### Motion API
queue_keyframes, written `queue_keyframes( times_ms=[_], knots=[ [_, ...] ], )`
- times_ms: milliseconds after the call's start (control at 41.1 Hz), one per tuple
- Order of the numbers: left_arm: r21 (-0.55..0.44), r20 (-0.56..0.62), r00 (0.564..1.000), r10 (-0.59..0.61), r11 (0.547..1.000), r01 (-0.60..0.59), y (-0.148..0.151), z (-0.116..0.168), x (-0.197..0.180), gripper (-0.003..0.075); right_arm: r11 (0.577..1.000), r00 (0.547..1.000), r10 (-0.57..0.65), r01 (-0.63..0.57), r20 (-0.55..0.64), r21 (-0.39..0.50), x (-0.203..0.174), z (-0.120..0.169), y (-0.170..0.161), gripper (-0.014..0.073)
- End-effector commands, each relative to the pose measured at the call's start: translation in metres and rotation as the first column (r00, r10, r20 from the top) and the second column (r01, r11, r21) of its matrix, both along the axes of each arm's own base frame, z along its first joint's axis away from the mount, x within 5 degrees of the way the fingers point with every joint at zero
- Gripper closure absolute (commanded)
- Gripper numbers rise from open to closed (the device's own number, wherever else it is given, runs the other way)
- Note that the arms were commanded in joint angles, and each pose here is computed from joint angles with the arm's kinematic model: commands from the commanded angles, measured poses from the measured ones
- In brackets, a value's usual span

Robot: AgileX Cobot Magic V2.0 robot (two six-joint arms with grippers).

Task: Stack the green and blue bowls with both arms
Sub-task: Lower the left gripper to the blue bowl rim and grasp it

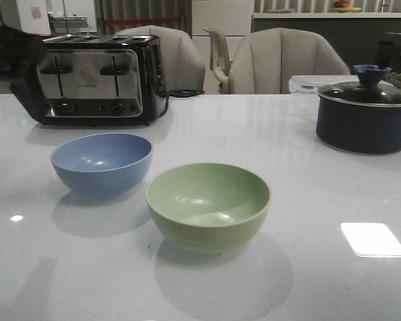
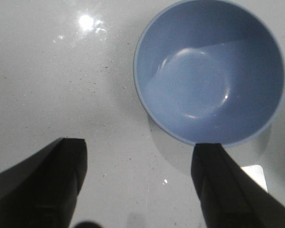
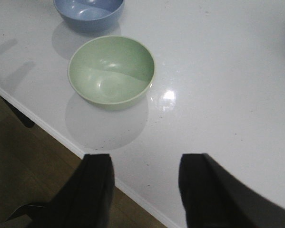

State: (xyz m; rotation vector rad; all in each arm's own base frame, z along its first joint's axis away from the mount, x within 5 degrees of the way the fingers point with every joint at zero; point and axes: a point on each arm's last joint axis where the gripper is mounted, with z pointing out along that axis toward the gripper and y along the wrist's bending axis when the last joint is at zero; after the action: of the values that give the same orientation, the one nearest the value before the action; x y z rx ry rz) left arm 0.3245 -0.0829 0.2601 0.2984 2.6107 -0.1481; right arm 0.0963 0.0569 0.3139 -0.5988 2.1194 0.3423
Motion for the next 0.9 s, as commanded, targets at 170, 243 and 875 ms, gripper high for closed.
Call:
queue_keyframes(
  times_ms=[170, 243, 875],
  knots=[
    [-0.058, 0.030, 0.999, 0.022, 0.998, -0.020, -0.020, -0.024, 0.060, 0.0211, 0.999, 0.996, -0.009, 0.007, 0.083, 0.034, 0.003, 0.013, 0.000, 0.0155],
    [-0.070, 0.007, 1.000, 0.030, 0.997, -0.029, -0.023, -0.035, 0.070, 0.0212, 0.999, 0.996, -0.009, 0.007, 0.083, 0.034, 0.003, 0.013, 0.000, 0.0155],
    [-0.078, -0.079, 0.997, 0.007, 0.997, -0.013, -0.029, -0.025, 0.079, 0.0619, 0.999, 0.996, -0.009, 0.007, 0.083, 0.034, 0.003, 0.013, 0.000, 0.0155]
  ],
)
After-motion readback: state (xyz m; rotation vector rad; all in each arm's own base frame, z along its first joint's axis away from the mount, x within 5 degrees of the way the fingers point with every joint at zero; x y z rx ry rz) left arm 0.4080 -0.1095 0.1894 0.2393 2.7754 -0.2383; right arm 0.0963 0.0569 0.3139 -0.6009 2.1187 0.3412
